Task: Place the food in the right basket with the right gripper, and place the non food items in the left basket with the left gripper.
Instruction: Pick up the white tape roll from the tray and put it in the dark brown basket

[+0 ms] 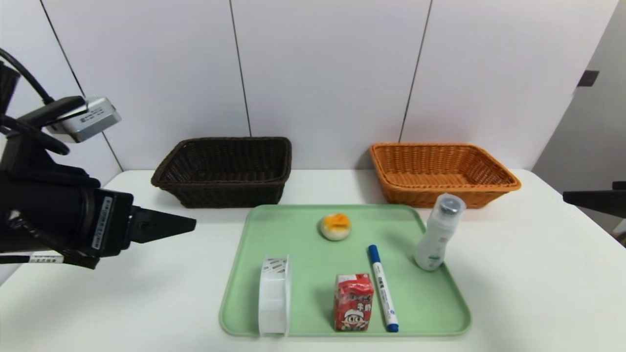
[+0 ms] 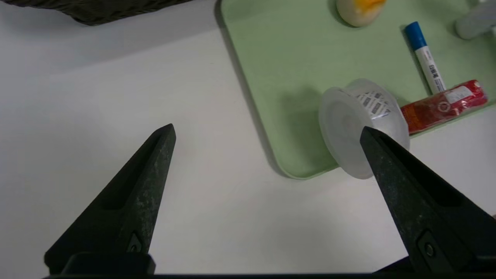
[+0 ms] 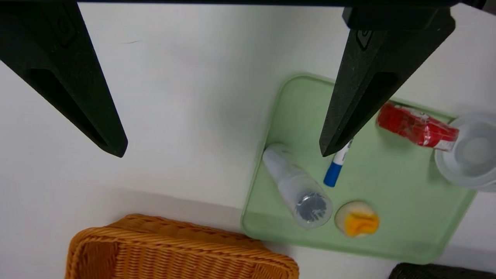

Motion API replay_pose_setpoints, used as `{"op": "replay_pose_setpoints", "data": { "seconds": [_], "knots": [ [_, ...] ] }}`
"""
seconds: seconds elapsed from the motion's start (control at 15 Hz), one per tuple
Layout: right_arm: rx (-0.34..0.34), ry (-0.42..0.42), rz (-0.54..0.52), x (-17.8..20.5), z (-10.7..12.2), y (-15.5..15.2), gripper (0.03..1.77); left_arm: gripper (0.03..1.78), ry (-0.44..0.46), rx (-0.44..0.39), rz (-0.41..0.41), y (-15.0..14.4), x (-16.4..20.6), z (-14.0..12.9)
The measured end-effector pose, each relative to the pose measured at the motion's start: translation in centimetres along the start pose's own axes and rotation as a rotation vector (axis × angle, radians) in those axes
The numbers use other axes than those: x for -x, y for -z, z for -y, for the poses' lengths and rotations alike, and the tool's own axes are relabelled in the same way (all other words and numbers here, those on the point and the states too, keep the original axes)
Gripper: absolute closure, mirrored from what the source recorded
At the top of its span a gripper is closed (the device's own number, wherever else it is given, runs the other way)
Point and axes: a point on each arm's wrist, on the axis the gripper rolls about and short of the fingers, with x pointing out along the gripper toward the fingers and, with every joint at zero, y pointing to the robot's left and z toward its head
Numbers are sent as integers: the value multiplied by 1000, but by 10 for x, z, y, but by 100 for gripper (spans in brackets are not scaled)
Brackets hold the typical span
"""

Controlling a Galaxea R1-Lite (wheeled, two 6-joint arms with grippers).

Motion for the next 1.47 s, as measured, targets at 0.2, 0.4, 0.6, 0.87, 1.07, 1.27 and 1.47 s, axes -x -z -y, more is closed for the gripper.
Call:
{"op": "replay_pose_setpoints", "data": {
  "seconds": [0.2, 0.4, 0.6, 0.87, 1.07, 1.27, 1.47],
  "knots": [
    [-3, -19, -4, -3, 0, -1, 9, 12, 58, 26, -42, -5, -15, 17],
    [-8, -19, -4, -3, 1, -2, 9, 12, 68, 38, -83, -9, -33, 33],
    [-14, -18, -11, -5, 1, 0, 9, 12, 28, 31, -127, -8, -51, 54],
    [-28, -13, -41, -10, 3, 6, 9, 12, 53, 124, -189, -17, -60, 88],
    [-39, -13, -64, -14, 4, 11, 9, 12, 32, 133, -238, -18, -75, 102],
    [-64, -12, -74, -16, 5, 13, 9, 12, -36, 146, -265, -14, -95, 108],
    [-67, -14, -76, -16, 5, 14, 9, 12, -96, 169, -324, -7, -107, 109]
  ]
}}
